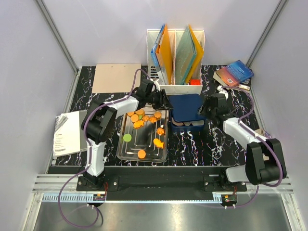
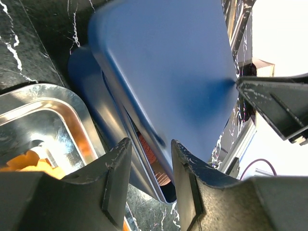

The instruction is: Pack the cookies

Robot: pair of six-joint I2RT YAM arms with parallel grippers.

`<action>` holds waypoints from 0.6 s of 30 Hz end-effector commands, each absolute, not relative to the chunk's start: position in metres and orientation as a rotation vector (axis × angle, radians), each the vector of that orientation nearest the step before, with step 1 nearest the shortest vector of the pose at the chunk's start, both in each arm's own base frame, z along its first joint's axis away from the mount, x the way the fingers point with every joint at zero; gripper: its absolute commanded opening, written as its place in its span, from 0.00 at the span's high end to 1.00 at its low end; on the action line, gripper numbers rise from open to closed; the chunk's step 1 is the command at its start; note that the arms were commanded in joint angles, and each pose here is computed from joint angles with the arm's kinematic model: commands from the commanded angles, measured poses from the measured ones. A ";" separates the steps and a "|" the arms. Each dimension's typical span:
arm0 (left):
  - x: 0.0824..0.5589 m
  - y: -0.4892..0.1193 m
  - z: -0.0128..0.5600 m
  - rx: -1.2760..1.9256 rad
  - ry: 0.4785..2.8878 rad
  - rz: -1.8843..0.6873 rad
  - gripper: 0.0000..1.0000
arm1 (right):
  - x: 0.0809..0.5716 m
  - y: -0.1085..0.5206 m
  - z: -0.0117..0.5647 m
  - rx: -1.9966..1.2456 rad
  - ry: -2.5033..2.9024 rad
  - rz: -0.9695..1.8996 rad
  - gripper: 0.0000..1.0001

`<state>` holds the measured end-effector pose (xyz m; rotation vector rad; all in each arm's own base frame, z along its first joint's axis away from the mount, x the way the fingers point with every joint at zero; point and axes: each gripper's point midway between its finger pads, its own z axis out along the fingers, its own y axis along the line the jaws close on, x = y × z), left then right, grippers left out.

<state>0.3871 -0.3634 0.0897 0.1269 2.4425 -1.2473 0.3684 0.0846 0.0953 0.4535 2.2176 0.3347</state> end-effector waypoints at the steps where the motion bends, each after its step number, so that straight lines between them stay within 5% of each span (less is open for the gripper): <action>1: 0.396 -0.353 0.131 0.127 2.332 -1.230 0.58 | 0.331 0.085 0.068 0.432 2.345 0.302 0.48; 18: 0.397 -0.331 0.139 0.048 2.318 -1.192 0.56 | 0.296 0.096 0.085 0.390 2.333 0.384 0.51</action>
